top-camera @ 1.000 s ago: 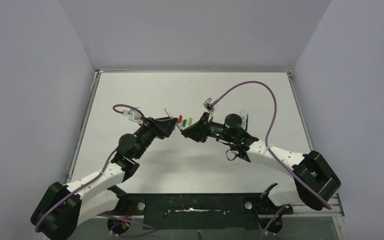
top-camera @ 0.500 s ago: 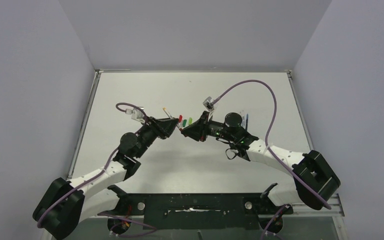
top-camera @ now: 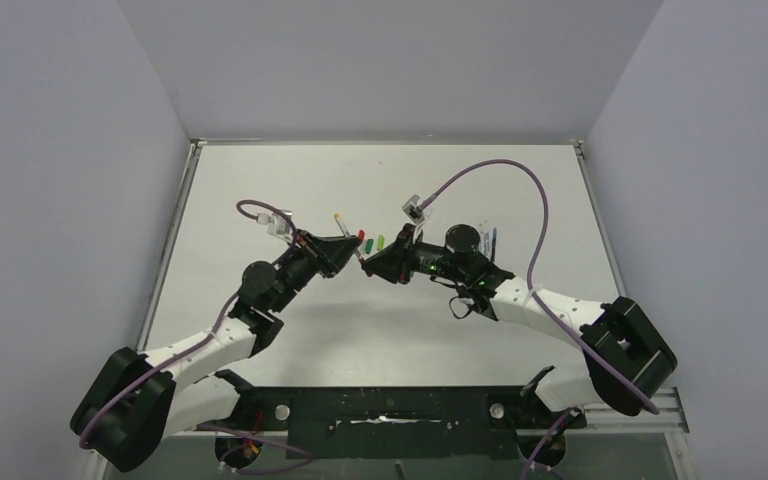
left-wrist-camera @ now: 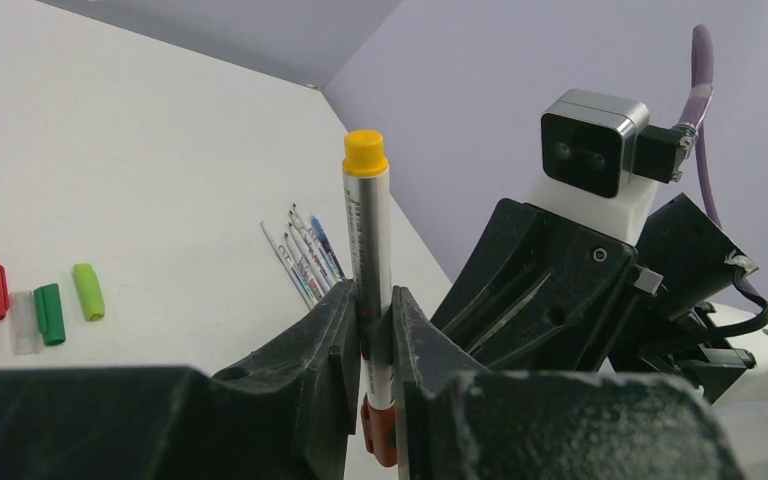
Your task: Open the pen caps
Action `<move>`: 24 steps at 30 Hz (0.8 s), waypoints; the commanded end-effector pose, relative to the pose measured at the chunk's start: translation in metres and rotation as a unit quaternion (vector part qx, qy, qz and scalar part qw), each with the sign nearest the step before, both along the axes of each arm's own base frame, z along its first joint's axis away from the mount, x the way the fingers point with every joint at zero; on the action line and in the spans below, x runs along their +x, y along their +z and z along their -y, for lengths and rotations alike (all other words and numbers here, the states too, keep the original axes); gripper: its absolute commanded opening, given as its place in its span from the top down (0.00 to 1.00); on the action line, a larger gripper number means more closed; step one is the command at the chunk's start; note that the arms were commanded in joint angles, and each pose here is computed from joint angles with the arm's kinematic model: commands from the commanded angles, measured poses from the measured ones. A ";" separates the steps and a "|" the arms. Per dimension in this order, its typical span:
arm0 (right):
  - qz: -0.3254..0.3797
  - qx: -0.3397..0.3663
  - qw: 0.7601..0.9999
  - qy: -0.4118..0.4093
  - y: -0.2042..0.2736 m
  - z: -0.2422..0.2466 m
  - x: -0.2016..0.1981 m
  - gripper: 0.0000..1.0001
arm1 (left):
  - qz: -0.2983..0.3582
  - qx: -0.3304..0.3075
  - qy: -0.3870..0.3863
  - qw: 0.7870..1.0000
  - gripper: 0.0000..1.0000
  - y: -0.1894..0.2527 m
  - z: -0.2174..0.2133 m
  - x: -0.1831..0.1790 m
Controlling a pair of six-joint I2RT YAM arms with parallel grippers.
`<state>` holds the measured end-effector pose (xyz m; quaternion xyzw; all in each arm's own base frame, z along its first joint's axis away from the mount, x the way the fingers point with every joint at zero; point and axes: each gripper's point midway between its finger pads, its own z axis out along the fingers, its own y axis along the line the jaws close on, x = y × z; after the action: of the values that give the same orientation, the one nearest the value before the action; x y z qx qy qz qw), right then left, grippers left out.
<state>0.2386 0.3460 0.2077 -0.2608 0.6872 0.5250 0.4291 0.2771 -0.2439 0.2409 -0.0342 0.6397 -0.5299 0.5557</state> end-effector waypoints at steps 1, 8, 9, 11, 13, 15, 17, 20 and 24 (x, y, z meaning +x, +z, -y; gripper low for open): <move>0.040 0.022 0.999 0.003 0.029 -0.005 0.002 0.82 | 0.041 -0.030 -0.003 0.999 0.89 0.033 -0.001 0.004; 0.032 0.003 0.999 -0.006 0.015 -0.003 0.003 0.53 | 0.033 -0.045 -0.012 0.998 0.90 0.032 -0.005 0.007; 0.032 0.000 0.999 -0.008 0.013 -0.003 0.004 0.52 | 0.032 -0.046 -0.013 0.998 0.90 0.032 -0.005 0.007; 0.032 -0.005 0.999 -0.012 0.010 -0.003 0.005 0.50 | 0.030 -0.049 -0.017 0.998 0.90 0.032 -0.006 0.007; 0.031 -0.010 0.999 -0.013 0.009 -0.004 0.007 0.50 | 0.030 -0.053 -0.021 0.998 0.90 0.033 -0.005 0.007; 0.031 -0.015 0.999 -0.015 0.008 -0.006 0.009 0.50 | 0.029 -0.056 -0.027 0.998 0.90 0.033 -0.005 0.007; 0.030 -0.019 0.999 -0.015 0.006 -0.009 0.011 0.50 | 0.029 -0.059 -0.031 0.997 0.90 0.033 -0.004 0.007; 0.033 -0.019 0.999 -0.014 0.009 -0.012 0.014 0.50 | 0.028 -0.061 -0.037 0.997 0.90 0.033 -0.003 0.007; 0.037 -0.022 0.999 -0.014 0.012 -0.016 0.016 0.51 | 0.025 -0.060 -0.044 0.997 0.90 0.033 -0.001 0.007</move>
<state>0.2454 0.3526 0.1896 -0.2693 0.7137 0.4930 0.4183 0.2858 -0.2391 0.2353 -0.0499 0.6395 -0.5612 0.5231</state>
